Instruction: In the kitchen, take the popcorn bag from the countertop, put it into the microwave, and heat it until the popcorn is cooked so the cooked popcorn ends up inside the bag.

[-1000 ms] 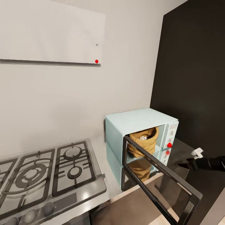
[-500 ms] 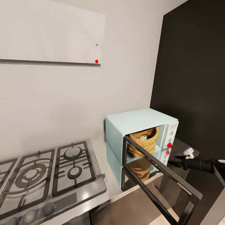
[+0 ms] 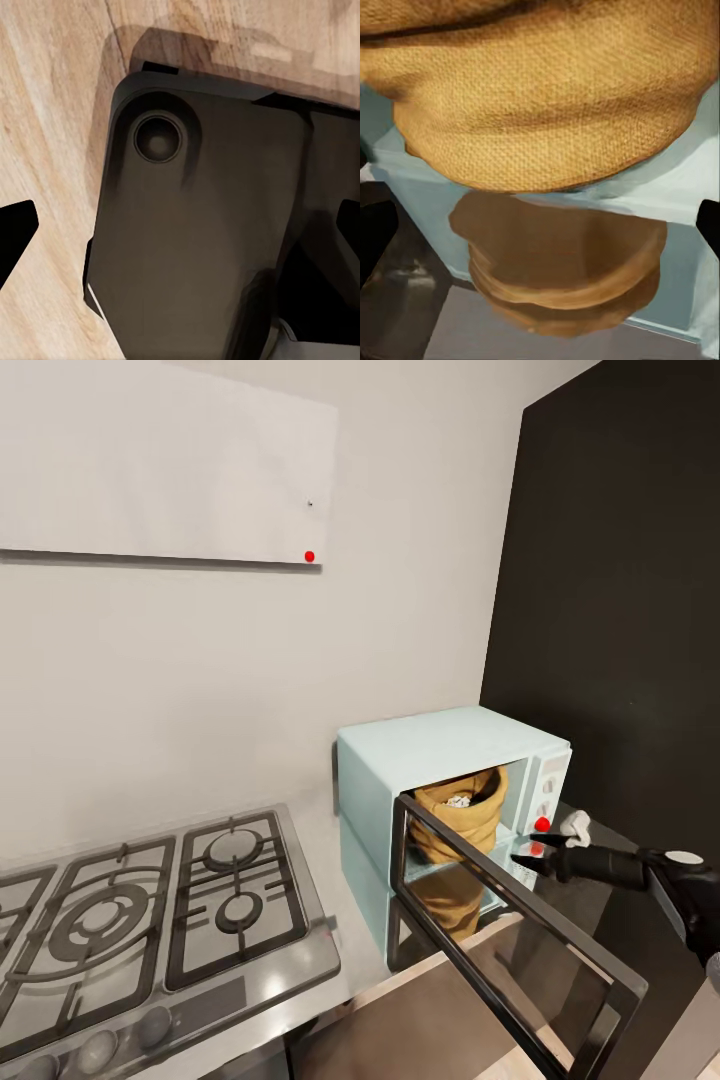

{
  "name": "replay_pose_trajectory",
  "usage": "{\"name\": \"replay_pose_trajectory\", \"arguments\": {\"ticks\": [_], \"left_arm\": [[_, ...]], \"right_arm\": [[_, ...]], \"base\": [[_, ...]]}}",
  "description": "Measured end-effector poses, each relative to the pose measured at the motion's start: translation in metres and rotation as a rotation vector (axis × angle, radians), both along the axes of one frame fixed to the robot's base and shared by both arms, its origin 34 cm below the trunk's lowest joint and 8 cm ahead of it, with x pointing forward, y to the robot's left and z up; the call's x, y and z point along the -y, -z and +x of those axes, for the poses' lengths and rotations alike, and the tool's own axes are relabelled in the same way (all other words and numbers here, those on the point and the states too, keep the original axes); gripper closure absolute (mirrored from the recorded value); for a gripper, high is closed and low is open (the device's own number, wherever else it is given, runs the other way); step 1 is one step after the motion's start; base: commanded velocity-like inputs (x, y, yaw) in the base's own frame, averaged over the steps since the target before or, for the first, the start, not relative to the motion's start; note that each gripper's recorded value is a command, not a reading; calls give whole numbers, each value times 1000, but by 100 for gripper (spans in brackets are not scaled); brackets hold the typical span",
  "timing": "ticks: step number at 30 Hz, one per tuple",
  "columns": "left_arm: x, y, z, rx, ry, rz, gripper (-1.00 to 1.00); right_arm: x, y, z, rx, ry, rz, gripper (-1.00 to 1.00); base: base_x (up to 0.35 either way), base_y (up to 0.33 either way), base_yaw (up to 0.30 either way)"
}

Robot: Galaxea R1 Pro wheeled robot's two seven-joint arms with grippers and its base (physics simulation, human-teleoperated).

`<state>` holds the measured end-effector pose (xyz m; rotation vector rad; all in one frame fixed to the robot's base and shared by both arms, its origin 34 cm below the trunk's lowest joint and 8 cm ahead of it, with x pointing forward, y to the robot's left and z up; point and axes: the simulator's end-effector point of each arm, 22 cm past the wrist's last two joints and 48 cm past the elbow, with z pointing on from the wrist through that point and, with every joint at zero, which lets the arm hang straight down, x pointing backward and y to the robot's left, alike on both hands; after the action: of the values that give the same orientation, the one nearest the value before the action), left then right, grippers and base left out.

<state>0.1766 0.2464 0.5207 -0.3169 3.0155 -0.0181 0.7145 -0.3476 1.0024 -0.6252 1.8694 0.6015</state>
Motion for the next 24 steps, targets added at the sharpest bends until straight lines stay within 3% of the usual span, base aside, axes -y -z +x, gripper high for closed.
{"name": "replay_pose_trajectory", "arguments": {"ticks": [7,13,17,24], "left_arm": [[0,0,0,0,0,0,-100],[0,0,0,1,1,0,-100],[0,0,0,0,1,0,-100],[1,0,1,2,3,-1,-100]], "right_arm": [[-55,-15,9,53,-61,55,-100],[-76,-18,10,58,-81,93,-100],[-105,-23,13,70,-101,154,-100],[-115,-21,25,78,-52,160,-100]], "base": [[0,0,0],[0,0,0],[0,0,0],[0,0,0]]}}
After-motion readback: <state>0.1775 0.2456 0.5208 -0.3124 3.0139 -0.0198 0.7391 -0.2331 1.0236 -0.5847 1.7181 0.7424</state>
